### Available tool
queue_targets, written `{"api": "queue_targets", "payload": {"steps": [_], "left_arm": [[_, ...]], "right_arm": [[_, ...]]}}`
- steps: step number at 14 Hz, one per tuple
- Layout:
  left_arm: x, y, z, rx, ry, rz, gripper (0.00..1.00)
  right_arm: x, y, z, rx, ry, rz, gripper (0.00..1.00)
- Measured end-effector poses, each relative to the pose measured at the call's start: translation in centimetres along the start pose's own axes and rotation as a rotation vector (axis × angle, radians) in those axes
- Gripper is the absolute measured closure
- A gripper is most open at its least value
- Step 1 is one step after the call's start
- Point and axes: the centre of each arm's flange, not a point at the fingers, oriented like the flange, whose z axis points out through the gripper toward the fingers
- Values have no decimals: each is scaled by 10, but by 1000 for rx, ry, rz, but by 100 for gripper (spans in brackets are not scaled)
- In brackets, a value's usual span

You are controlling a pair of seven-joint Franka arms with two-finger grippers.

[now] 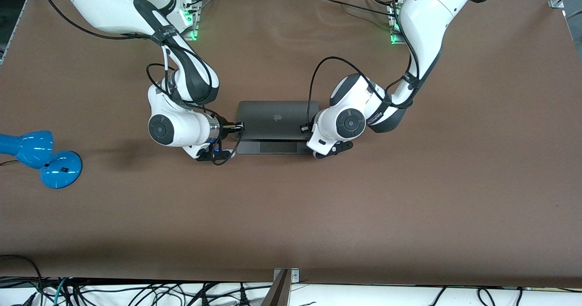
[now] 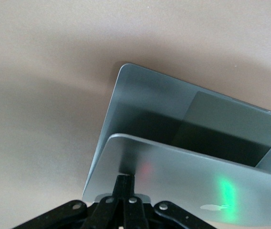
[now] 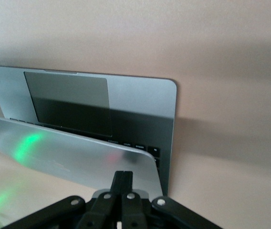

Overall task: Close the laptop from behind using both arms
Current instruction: 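Push the screen forward with both grippers, folding it toward the keyboard, then press the lid down flat with both grippers until the laptop shuts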

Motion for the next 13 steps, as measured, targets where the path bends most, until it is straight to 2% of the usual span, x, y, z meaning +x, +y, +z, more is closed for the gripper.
{"api": "queue_targets", "payload": {"steps": [13], "left_arm": [[17, -1, 24, -17, 23, -8, 99]], "right_arm": [[37, 18, 32, 23, 39, -17, 98]]}}
